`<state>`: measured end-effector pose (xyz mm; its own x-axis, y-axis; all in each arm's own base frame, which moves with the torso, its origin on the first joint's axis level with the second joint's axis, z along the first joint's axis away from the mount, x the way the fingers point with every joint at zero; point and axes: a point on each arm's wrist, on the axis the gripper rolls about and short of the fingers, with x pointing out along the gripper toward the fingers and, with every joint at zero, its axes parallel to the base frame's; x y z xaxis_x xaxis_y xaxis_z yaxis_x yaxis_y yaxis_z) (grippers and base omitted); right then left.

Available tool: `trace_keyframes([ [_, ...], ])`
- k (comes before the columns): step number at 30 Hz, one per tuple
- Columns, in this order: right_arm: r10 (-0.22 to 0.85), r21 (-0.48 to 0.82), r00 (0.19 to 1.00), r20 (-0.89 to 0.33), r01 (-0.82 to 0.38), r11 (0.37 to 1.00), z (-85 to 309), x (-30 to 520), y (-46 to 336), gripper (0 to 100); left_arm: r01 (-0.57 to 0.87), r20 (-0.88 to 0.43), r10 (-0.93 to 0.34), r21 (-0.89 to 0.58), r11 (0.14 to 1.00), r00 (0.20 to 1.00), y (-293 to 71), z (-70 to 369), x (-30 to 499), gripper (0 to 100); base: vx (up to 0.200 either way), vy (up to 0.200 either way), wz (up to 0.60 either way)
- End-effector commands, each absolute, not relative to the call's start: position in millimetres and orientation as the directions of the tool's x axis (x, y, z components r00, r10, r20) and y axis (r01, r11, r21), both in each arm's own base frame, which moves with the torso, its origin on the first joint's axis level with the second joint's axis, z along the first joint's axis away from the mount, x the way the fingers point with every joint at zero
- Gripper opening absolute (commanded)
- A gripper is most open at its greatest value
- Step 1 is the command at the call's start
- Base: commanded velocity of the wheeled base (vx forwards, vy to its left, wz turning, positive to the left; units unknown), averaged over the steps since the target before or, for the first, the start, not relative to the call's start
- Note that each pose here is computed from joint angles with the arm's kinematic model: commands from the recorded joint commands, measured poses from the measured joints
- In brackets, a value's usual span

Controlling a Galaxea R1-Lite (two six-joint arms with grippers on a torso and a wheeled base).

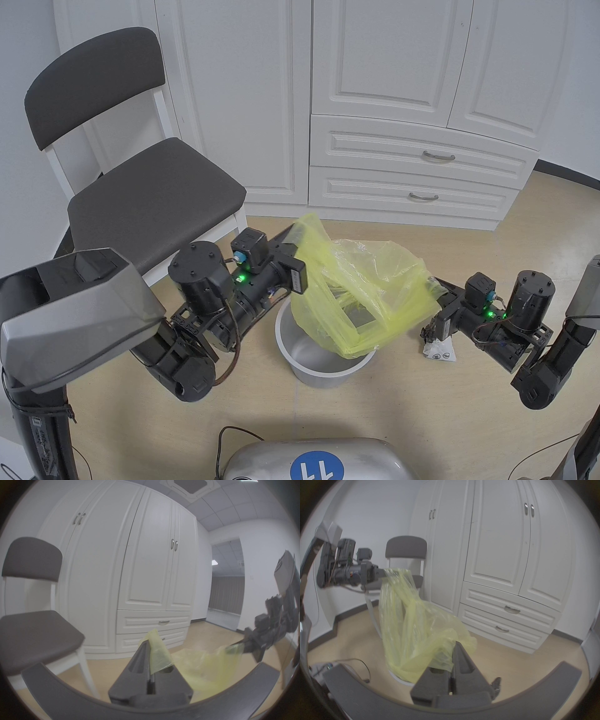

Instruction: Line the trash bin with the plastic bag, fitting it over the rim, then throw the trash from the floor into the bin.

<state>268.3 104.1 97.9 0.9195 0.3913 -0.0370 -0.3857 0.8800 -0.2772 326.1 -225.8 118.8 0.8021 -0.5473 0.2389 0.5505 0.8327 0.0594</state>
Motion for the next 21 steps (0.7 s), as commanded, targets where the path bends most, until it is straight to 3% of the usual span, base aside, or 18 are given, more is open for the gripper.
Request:
trace_keyframes([
  [1, 0.456, -0.21, 0.89, 0.002, -0.446, 0.87, 100.0, 269.6, 130.2, 0, 0.616, 0.259, -0.595, 0.002, 0.788, 0.761, -248.7, 123.8, 312.0, 0, 0.0, 0.0, 0.0],
  [8, 0.421, -0.106, 0.907, 0.02, -0.416, 0.903, 93.5, 283.1, 155.1, 0, 0.649, 0.249, -0.623, -0.028, 0.76, 0.741, -258.7, 122.0, 301.2, 0, 0.0, 0.0, 0.0],
  [21, 0.436, -0.097, 0.9, -0.026, -0.436, 0.895, 77.8, 284.2, 163.6, 0, 0.652, 0.209, -0.633, -0.035, 0.757, 0.746, -265.4, 103.0, 306.1, 0, 0.0, 0.0, 0.0],
])
